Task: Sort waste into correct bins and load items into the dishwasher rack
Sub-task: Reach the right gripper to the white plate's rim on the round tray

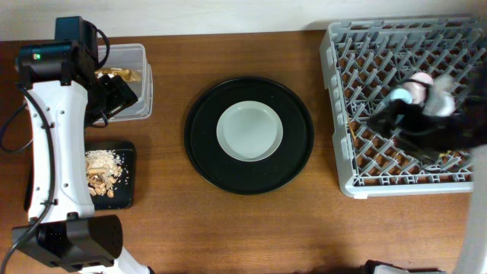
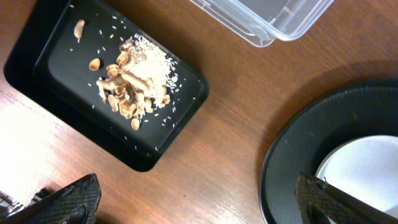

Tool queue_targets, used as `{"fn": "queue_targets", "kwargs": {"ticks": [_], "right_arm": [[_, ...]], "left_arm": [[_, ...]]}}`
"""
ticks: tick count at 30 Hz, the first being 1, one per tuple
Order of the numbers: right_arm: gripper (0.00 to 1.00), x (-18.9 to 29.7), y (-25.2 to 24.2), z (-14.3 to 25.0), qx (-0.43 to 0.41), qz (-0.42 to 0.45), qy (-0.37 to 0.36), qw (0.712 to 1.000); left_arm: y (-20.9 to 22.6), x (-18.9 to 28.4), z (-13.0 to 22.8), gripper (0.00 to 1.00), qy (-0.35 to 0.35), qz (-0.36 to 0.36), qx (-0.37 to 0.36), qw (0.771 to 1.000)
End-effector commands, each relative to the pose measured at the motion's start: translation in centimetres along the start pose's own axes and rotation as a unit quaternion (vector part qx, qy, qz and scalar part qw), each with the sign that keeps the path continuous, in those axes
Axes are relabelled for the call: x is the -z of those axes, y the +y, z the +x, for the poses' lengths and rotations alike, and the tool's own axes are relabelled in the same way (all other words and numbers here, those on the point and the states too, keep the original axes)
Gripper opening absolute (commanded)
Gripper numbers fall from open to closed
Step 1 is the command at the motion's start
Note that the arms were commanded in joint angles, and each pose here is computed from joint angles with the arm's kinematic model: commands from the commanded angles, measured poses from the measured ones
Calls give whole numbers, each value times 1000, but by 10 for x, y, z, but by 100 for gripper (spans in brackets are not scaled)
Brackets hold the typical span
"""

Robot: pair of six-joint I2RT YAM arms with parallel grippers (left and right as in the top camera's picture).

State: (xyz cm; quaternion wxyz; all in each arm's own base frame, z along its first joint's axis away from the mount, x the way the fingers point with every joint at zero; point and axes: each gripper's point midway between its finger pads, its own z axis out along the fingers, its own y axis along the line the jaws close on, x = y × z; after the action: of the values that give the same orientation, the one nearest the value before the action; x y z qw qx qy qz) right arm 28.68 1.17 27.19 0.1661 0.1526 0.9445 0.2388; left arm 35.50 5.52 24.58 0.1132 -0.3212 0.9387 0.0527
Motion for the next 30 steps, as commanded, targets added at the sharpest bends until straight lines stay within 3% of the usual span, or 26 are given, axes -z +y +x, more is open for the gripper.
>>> {"fn": "queue_targets", "kwargs": {"ticks": [1,4,9,10,11,12,23,27,30], "right_arm": [[97,-44,13,18,120,75,49,989],[97,-86,30,29,175,97,77,977],[96,-157,46,29,125,114,90,982],[86,-169,48,29,122,115,93,982],[64,-183,50,28,123,115,96,981],[58,-196,50,27,127,115,101,980],[59,-289,33,20,93,128,115,981],[44,-305,30,17,71,128,108,983],[42,-312,28,16,69,128,108,984]], "left_arm": [[0,-2,0,100,4,0,-4,1000],[0,-2,0,99,4,0,-4,1000],[0,-2,0,99,4,0,-4,1000],[0,-2,0,99,4,0,-4,1000],[0,-2,0,99,4,0,-4,1000],[0,-2,0,99,4,0,-4,1000],[0,-2,0,99,4,0,-4,1000],[0,-2,0,99,4,0,-4,1000],[0,-2,0,99,4,0,-4,1000]]}}
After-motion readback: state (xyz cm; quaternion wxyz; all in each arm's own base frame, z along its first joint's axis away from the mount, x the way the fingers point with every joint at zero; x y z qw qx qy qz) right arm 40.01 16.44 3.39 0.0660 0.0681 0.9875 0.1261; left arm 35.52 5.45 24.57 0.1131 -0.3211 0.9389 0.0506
